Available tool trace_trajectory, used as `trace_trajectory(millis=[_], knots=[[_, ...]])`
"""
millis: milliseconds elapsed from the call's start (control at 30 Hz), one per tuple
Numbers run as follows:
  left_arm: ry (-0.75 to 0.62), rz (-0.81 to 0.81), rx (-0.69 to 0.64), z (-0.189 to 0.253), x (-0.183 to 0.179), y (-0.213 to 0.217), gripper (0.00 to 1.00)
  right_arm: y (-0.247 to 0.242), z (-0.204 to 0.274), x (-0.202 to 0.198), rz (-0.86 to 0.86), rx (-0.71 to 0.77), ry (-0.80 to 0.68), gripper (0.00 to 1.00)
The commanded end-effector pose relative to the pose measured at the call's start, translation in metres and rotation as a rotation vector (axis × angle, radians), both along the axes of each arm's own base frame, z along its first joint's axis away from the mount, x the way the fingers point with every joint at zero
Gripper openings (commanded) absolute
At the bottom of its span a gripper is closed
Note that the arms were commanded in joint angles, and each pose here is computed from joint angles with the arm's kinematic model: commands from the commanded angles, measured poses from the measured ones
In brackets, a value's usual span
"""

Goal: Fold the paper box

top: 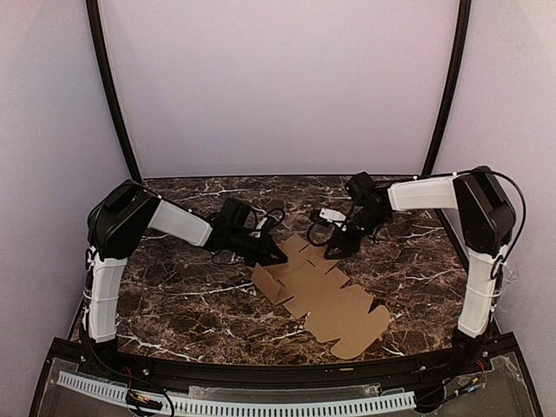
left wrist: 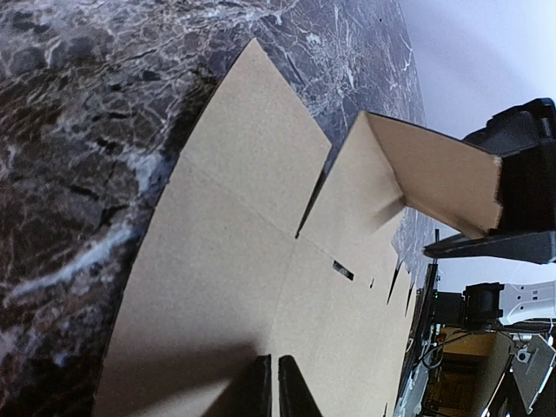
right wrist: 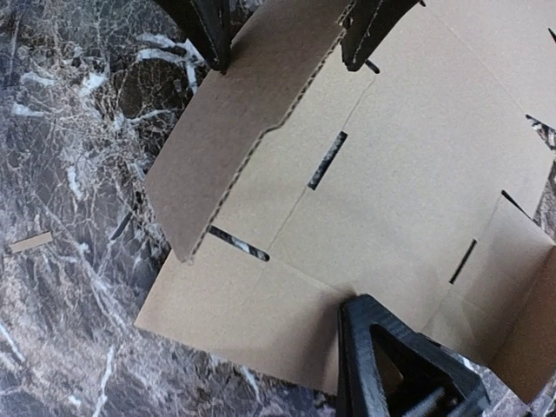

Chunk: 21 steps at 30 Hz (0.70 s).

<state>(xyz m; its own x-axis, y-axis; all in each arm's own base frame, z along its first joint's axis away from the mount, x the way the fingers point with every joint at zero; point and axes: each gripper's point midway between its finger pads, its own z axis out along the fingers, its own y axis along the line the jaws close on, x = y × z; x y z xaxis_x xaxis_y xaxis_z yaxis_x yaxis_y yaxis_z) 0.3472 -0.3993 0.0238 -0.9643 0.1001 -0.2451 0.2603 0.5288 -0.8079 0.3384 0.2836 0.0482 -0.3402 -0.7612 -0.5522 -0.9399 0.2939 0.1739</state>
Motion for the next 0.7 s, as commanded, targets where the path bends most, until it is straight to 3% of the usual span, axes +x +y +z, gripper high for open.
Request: trace_trajectory(millis=[0, 433, 667], knots=[[0.055, 0.011, 0.063, -0.025, -0.009, 0.009, 0.05, 0.014, 0.047, -0.011, 0.021, 0.12, -0.011, 0.43], [0.07, 0.017, 0.068, -0.028, -0.01, 0.01, 0.05, 0.024, 0.013, -0.024, 0.026, 0.155, 0.165, 0.42], [0.061, 0.015, 0.067, -0.025, -0.007, 0.008, 0.05, 0.022, -0.013, -0.03, 0.012, 0.121, 0.24, 0.47]])
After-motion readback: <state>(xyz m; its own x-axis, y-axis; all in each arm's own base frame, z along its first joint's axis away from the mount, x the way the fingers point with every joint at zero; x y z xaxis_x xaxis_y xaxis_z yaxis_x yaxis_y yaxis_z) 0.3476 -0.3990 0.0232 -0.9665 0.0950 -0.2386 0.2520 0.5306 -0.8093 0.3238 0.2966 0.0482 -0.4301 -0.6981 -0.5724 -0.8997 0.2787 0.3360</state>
